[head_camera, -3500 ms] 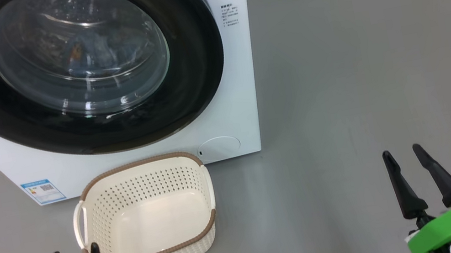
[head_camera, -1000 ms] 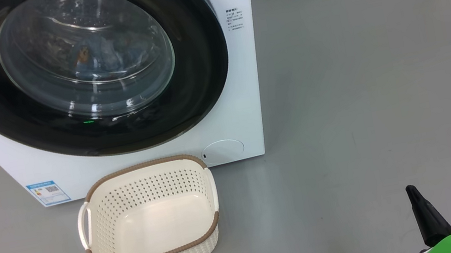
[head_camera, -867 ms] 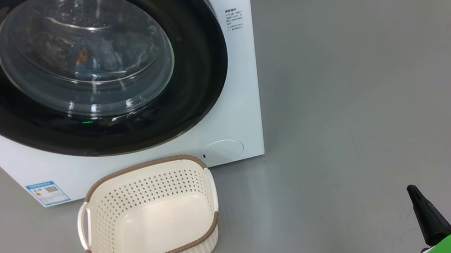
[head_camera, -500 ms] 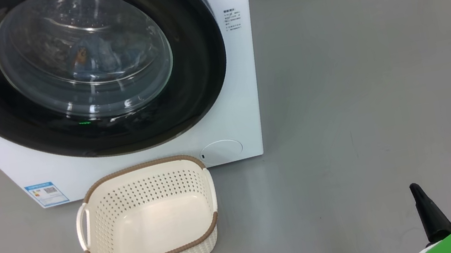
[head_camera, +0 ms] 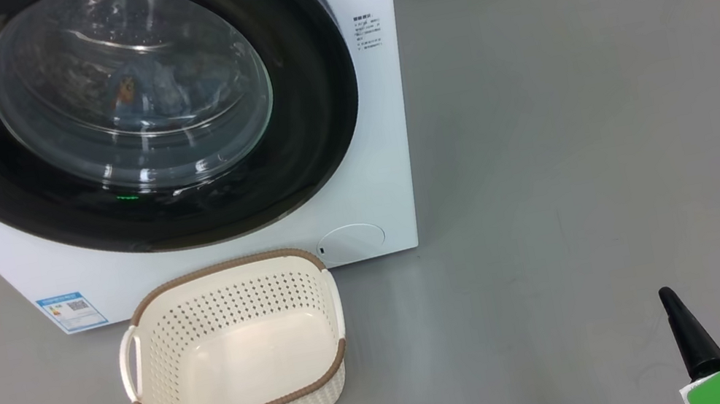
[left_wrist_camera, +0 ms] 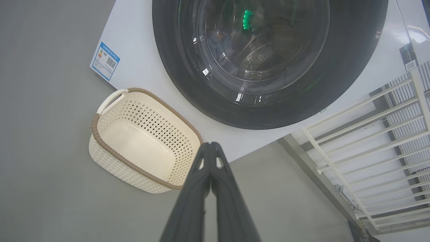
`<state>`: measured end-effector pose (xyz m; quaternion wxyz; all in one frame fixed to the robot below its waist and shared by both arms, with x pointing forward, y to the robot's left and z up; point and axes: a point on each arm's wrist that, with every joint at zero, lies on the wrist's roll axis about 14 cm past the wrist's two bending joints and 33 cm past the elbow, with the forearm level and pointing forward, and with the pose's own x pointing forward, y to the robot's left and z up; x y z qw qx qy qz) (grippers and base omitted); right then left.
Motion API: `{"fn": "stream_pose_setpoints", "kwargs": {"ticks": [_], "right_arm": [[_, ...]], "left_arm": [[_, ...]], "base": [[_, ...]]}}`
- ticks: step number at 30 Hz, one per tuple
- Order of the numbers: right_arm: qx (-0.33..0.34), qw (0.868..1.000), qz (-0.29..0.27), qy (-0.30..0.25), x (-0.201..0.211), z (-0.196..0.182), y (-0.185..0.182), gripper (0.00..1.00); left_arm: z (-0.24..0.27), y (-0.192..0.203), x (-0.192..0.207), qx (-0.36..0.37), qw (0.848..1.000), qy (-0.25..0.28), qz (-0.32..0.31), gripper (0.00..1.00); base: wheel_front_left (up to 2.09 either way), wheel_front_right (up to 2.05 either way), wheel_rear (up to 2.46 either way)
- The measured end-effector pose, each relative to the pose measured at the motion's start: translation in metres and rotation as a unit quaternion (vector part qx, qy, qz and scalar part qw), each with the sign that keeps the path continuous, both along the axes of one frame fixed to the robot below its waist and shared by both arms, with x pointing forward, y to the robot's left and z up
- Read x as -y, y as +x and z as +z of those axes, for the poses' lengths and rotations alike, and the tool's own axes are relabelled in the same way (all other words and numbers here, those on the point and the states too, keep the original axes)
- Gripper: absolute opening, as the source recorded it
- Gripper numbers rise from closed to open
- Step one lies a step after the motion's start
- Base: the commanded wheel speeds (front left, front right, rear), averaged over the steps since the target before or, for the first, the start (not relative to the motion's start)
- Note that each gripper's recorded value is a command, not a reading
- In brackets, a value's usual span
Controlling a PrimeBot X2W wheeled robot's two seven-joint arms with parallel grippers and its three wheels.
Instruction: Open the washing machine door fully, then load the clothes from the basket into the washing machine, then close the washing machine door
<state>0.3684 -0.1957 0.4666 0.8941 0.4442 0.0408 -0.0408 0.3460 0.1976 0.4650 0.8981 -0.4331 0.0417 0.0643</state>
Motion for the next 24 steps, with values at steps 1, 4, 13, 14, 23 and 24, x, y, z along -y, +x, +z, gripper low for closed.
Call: {"fn": "stream_pose_setpoints", "kwargs": {"ticks": [1,4,13,14,23,24], "right_arm": [[-0.001,1.000,0.000,0.006,0.000,0.000,0.000,0.00],[-0.003,1.000,-0.002,0.023,0.001,-0.001,0.000,0.00],[-0.004,0.998,-0.008,0.062,0.002,-0.001,0.000,0.00],[-0.004,0.998,-0.007,0.068,0.002,-0.001,0.000,0.00],[0.001,0.993,-0.015,0.117,0.006,0.002,0.002,0.00],[0.002,0.993,-0.015,0.121,0.005,0.003,0.003,0.00]], "left_arm": [[-0.001,0.000,0.000,-0.002,1.000,-0.004,-0.001,0.00],[-0.002,0.000,0.001,-0.003,1.000,-0.023,-0.001,0.00],[0.000,0.005,0.002,-0.001,0.998,-0.066,-0.001,0.00],[-0.001,0.005,0.003,-0.002,0.997,-0.071,-0.001,0.00],[0.002,0.011,0.004,0.006,0.992,-0.123,-0.001,0.00],[0.002,0.011,0.005,0.004,0.992,-0.128,-0.002,0.00]], "base": [[0.00,0.00,0.00],[0.00,0.00,0.00],[0.00,0.00,0.00],[0.00,0.00,0.00],[0.00,0.00,0.00],[0.00,0.00,0.00]]}}
